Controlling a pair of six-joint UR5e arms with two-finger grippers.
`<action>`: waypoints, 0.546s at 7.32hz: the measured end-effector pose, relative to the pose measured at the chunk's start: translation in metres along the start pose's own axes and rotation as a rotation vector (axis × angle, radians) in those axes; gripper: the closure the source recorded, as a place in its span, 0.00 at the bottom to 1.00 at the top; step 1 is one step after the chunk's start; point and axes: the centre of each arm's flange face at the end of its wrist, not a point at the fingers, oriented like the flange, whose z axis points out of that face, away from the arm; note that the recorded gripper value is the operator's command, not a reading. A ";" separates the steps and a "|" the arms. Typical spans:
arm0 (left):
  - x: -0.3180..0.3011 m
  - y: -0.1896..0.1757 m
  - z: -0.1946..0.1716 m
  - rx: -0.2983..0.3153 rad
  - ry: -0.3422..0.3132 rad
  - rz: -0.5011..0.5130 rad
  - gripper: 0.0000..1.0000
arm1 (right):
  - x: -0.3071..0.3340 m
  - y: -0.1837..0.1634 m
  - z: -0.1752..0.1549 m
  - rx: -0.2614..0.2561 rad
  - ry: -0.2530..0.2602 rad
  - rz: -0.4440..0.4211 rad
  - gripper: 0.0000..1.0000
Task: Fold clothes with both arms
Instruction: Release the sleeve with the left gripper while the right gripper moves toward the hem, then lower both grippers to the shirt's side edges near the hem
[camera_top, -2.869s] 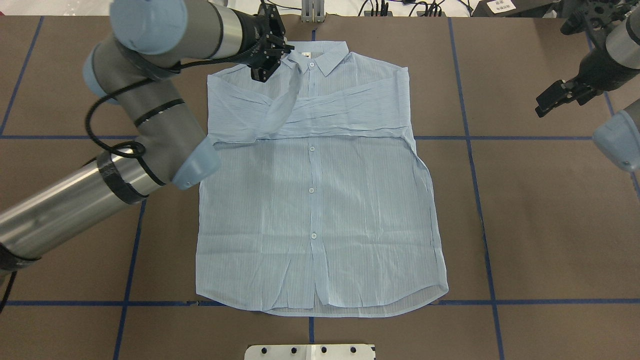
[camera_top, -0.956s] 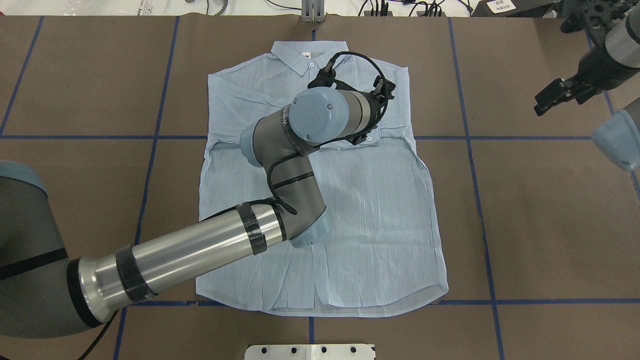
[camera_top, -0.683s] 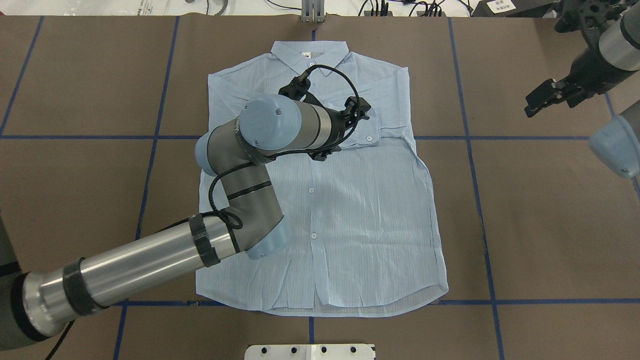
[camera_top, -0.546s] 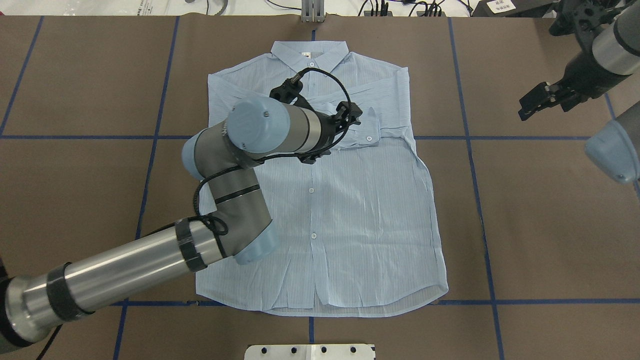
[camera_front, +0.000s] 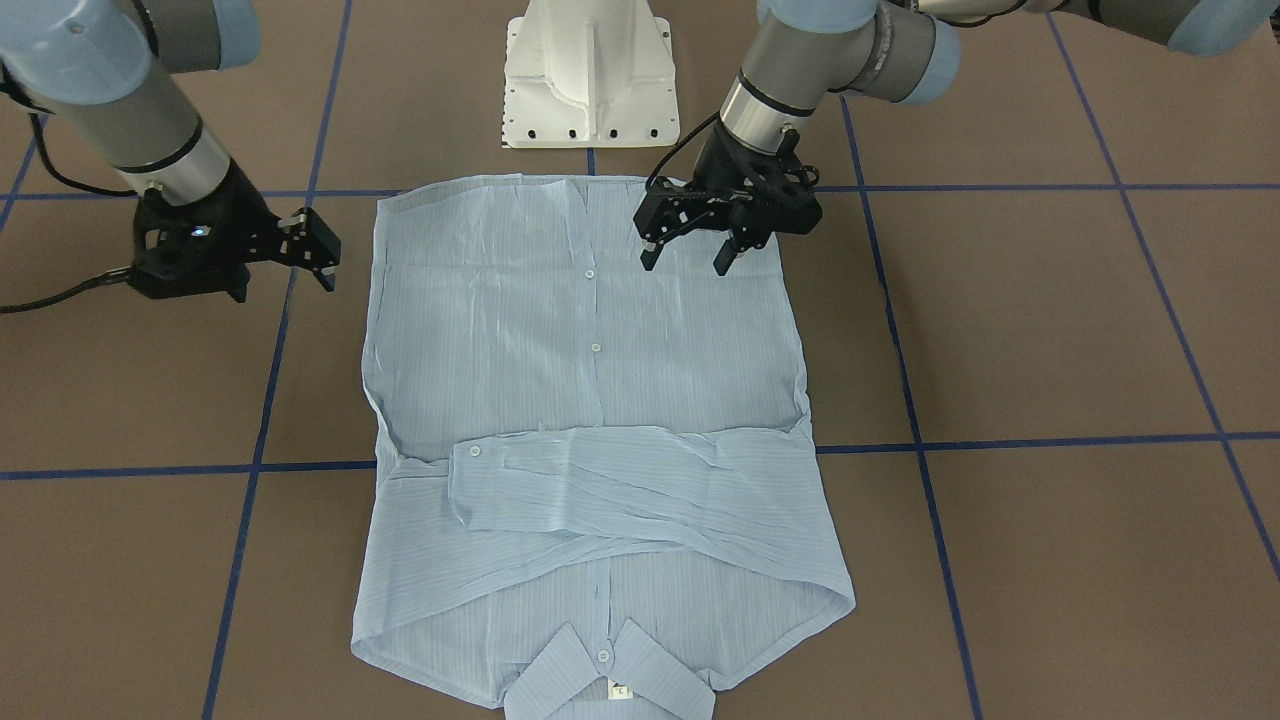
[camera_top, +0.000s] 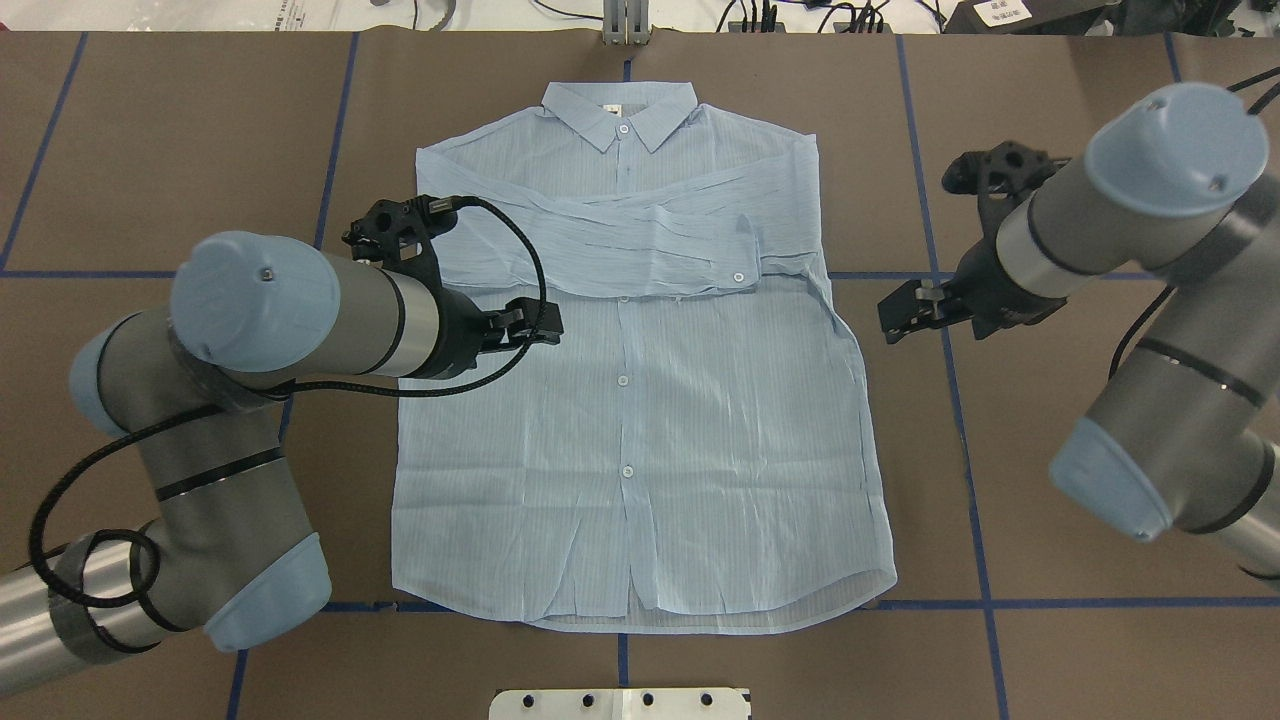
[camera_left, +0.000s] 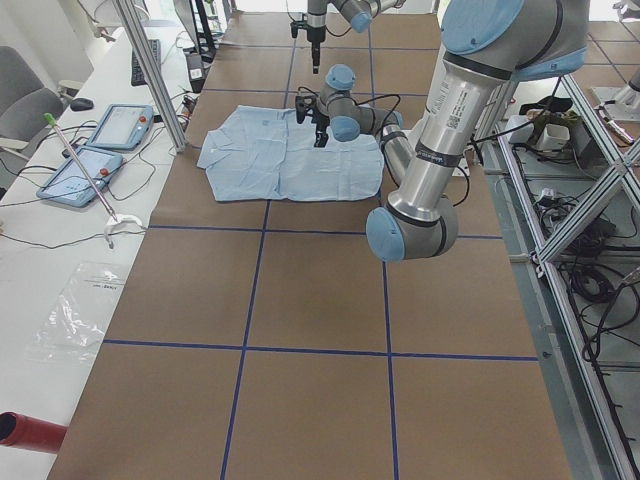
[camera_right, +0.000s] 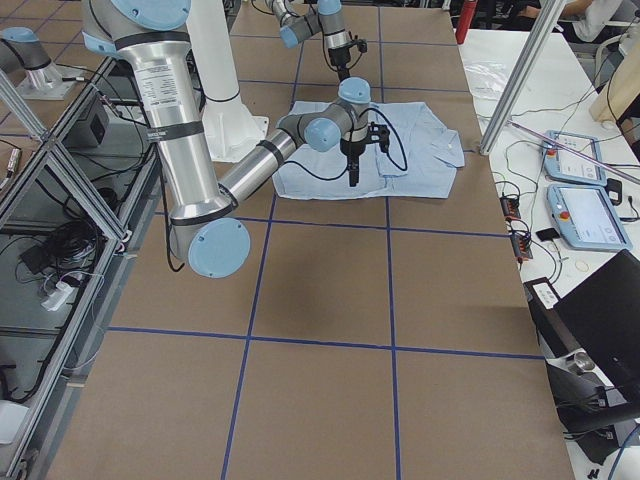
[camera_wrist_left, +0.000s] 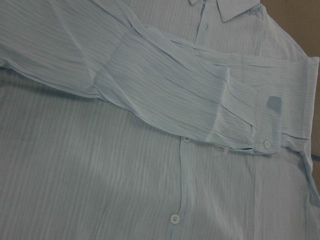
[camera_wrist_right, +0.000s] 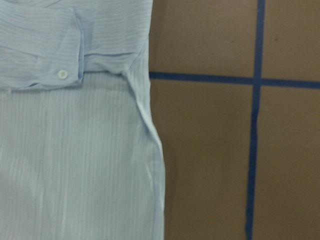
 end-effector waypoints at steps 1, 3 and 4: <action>-0.007 0.004 -0.011 -0.006 0.003 0.013 0.00 | -0.025 0.031 0.012 -0.008 -0.006 0.027 0.00; -0.010 0.008 -0.026 -0.009 0.019 0.021 0.00 | -0.046 0.085 0.045 -0.032 0.031 0.055 0.01; -0.009 0.011 -0.028 -0.012 0.024 0.023 0.00 | -0.047 0.104 0.063 -0.049 0.061 0.053 0.01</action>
